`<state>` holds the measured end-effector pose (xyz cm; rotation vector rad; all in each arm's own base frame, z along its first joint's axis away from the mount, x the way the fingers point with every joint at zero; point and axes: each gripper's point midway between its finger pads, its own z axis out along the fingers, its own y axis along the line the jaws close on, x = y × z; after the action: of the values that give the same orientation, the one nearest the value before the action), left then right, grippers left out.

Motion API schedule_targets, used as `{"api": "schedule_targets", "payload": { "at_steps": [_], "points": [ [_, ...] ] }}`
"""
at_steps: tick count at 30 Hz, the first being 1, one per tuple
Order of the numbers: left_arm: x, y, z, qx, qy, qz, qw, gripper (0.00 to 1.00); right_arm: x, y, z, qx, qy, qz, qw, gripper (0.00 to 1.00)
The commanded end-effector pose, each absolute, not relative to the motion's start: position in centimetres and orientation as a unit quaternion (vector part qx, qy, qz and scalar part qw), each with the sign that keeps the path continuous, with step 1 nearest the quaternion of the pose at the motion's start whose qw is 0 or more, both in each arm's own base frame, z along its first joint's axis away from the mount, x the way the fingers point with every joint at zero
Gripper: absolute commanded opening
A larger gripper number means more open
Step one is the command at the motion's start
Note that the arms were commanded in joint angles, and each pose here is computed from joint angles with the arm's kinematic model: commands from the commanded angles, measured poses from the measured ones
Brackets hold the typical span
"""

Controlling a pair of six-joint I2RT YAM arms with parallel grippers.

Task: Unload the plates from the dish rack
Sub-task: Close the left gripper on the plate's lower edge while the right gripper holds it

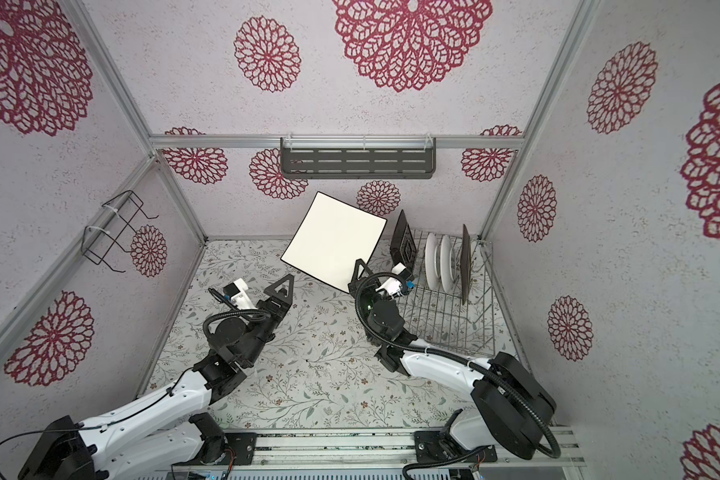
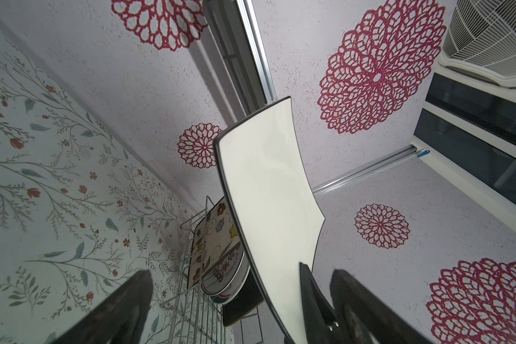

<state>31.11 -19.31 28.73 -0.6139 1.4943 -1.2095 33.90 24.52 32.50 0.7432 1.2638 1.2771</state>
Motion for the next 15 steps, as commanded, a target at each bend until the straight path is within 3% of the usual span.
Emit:
{"api": "schedule_targets", "payload": {
  "at_steps": [1, 15],
  "points": [
    [30.8, -21.0, 30.4, -0.237, 0.605, -0.555, 0.52, 0.99, 30.7, 20.2, 40.8, 0.364, 0.347, 0.673, 0.542, 0.0],
    [32.1, -24.1, 29.7, -0.224, 0.61, -0.556, 0.518, 0.97, 29.8, 20.6, 38.9, 0.374, 0.362, 0.671, 0.528, 0.0]
  ]
}}
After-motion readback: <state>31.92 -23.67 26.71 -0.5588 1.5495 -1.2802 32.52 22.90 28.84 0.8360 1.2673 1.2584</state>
